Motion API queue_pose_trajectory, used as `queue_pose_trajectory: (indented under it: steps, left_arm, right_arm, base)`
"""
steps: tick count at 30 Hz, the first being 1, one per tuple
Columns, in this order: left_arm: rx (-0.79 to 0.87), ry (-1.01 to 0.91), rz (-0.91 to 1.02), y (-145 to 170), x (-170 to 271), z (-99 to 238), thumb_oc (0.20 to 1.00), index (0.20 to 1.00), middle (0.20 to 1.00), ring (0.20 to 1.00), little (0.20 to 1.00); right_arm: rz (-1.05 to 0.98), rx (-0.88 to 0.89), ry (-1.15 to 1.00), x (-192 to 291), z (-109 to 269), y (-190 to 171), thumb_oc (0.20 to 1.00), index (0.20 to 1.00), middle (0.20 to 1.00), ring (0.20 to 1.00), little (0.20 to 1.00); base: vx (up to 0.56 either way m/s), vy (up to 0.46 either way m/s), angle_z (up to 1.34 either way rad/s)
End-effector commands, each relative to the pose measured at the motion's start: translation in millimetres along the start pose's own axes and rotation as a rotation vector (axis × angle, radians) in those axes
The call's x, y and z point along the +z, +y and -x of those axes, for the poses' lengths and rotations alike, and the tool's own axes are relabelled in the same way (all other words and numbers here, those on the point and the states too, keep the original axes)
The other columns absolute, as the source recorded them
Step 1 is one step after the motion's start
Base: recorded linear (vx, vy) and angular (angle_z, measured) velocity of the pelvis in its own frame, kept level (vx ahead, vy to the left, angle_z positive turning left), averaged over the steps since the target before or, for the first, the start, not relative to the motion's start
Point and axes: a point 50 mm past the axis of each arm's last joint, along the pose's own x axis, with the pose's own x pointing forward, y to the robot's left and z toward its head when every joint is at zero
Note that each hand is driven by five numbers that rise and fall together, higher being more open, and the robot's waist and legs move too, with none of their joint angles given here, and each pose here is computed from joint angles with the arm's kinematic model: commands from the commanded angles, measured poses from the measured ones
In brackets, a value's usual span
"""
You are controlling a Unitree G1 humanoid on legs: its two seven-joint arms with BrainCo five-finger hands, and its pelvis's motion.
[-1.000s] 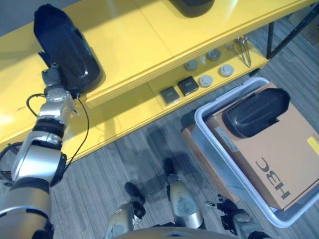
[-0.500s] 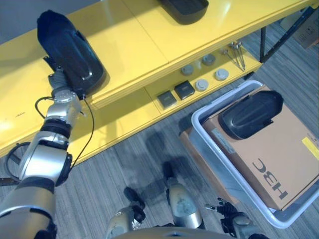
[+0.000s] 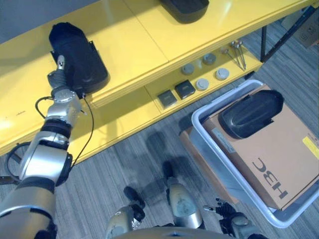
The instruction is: Move parts from the plastic box to the shelf.
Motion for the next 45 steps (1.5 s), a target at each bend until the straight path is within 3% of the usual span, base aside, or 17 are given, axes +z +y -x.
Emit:
queue_pose_trajectory:
  steps: [1,19,29,32,38,41,45]
  left_arm:
    - [0.108,-0.083,0.098,18,30,-9,1.000,1.000,1.000,1.000,1.000]
    - [0.257,-0.221,0.174,45,58,-12,1.000,1.000,1.000,1.000,1.000]
    - [0.233,-0.468,0.088,66,92,-5,1.000,1.000,1.000,1.000,1.000]
    - [0.173,-0.551,0.066,62,100,2,1.000,1.000,1.000,1.000,1.000]
    - [-0.160,-0.721,0.055,34,92,38,1.000,1.000,1.000,1.000,1.000]
    - [-0.469,-0.736,0.081,12,65,86,1.000,1.000,1.000,1.000,1.000]
    - [-0.561,-0.684,0.116,11,30,114,1.000,1.000,1.000,1.000,1.000]
  right_arm:
    - [0.016,-0.015,0.053,-20,6,-5,1.000,1.000,1.000,1.000,1.000]
    - [0.027,-0.017,0.077,-33,10,-5,1.000,1.000,1.000,1.000,1.000]
    - [0.078,-0.032,0.151,-60,19,-8,1.000,1.000,1.000,1.000,1.000]
    - [0.089,-0.029,0.166,-66,21,-7,1.000,1.000,1.000,1.000,1.000]
    - [0.074,-0.030,0.188,-71,23,2,1.000,1.000,1.000,1.000,1.000]
    - [0.039,-0.034,0.189,-72,24,11,1.000,1.000,1.000,1.000,1.000]
    - [-0.061,-0.049,0.186,-73,26,20,1.000,1.000,1.000,1.000,1.000]
  base:
    - [-0.08,-0.029,-0.01]
    - [0.01,0.011,0.01]
    - [0.07,0.042,0.09]
    - [0.06,0.011,0.14]
    - [0.01,0.006,0.04]
    - [-0.03,-0.006,0.05]
    - [-0.01,0.005,0.18]
